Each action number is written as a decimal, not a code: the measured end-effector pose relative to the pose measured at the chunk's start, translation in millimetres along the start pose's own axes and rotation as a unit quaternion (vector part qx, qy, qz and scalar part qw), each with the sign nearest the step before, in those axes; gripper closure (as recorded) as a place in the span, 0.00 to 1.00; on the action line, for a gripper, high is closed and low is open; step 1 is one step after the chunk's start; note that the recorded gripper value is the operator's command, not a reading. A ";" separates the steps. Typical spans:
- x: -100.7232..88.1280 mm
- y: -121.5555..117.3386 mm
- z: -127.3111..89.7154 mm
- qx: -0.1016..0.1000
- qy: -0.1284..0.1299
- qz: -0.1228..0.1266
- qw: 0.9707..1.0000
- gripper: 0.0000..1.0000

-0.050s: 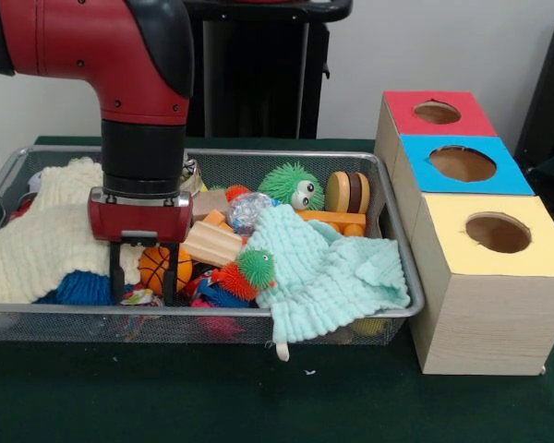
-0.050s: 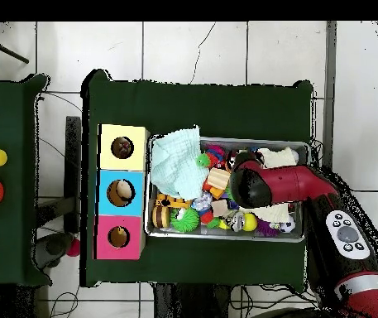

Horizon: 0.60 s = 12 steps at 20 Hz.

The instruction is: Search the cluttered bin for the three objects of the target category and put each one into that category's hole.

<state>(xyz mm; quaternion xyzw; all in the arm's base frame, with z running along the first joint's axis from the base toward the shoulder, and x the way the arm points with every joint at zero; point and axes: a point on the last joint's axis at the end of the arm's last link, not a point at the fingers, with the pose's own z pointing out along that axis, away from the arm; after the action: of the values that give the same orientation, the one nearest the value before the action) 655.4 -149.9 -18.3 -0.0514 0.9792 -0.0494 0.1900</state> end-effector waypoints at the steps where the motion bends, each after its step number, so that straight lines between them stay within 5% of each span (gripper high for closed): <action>1: 0.4 -0.1 0.1 0.000 0.000 -0.001 1.000 0.00; 12: 5.7 -6.7 14.1 0.010 -0.003 -0.026 1.000 0.00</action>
<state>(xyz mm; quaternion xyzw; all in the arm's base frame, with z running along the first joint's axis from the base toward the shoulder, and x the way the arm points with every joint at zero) 656.0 -158.3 -32.7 -0.0749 0.9764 -0.0637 0.1924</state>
